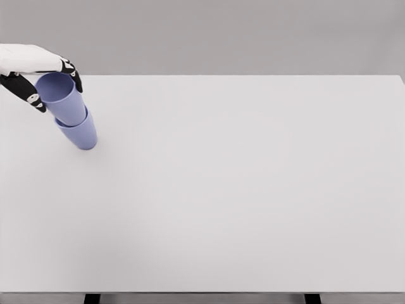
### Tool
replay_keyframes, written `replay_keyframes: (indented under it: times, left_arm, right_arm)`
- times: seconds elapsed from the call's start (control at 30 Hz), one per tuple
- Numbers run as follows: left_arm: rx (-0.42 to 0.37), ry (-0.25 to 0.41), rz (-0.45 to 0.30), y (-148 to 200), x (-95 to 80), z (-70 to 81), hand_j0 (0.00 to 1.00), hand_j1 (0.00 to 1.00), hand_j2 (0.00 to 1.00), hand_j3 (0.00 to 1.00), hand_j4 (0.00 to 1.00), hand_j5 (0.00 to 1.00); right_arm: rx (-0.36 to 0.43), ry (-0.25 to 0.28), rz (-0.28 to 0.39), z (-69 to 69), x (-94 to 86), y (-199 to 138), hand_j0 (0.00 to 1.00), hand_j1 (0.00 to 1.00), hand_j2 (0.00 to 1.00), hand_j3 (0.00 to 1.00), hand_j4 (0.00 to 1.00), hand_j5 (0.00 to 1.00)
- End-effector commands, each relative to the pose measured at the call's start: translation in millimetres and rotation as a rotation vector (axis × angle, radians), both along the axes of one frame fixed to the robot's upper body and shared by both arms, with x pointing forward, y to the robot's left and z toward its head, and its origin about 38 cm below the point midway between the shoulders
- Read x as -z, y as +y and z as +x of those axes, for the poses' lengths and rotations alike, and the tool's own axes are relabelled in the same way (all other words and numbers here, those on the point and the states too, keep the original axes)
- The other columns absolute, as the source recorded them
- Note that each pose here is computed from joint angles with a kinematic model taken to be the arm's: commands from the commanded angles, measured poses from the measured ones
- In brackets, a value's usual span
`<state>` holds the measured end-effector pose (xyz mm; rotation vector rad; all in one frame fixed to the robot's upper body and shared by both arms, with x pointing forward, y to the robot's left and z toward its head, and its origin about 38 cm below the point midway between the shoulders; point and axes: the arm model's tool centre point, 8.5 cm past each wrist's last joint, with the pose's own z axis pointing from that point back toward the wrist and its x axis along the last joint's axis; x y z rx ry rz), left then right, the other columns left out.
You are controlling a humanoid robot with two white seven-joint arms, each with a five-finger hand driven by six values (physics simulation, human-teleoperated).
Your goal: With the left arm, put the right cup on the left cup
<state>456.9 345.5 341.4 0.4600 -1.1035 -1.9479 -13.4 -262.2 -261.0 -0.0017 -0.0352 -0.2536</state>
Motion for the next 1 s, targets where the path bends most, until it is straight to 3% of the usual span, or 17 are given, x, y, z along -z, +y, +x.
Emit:
replay_keyframes:
  times: [0.0,0.47,0.73,0.87,0.97]
  left_arm:
    - [0.001,0.0,-0.003,-1,-0.4,0.7,0.8,0.8,0.8,0.8,0.8,0.8]
    - [0.0,0.002,-0.001,-1,1.0,1.4,0.88,0.88,0.88,0.88,0.88,0.88]
    - [-0.001,0.001,-0.003,1,-0.1,-0.2,0.99,0.99,0.99,0.99,0.99,0.99]
    - [0.021,-0.014,-0.016,-4,-7.5,-3.4,1.0,1.0,1.0,1.0,1.0,1.0]
    - [0.071,-0.065,-0.031,-11,-28.5,-21.2,1.0,1.0,1.0,1.0,1.0,1.0]
  right_arm:
    - [-0.001,-0.002,0.0,1.1,0.0,0,1.0,1.0,1.0,1.0,1.0,1.0]
    - [0.0,-0.001,0.0,0.9,0.0,0,1.0,1.0,1.0,1.0,1.0,1.0]
    - [0.0,0.0,0.0,0.0,0.0,0,1.0,1.0,1.0,1.0,1.0,1.0]
    - [0.0,-0.003,0.0,1.1,0.0,0,1.0,1.0,1.0,1.0,1.0,1.0]
    - [0.0,0.0,0.0,0.0,0.0,0,1.0,1.0,1.0,1.0,1.0,1.0]
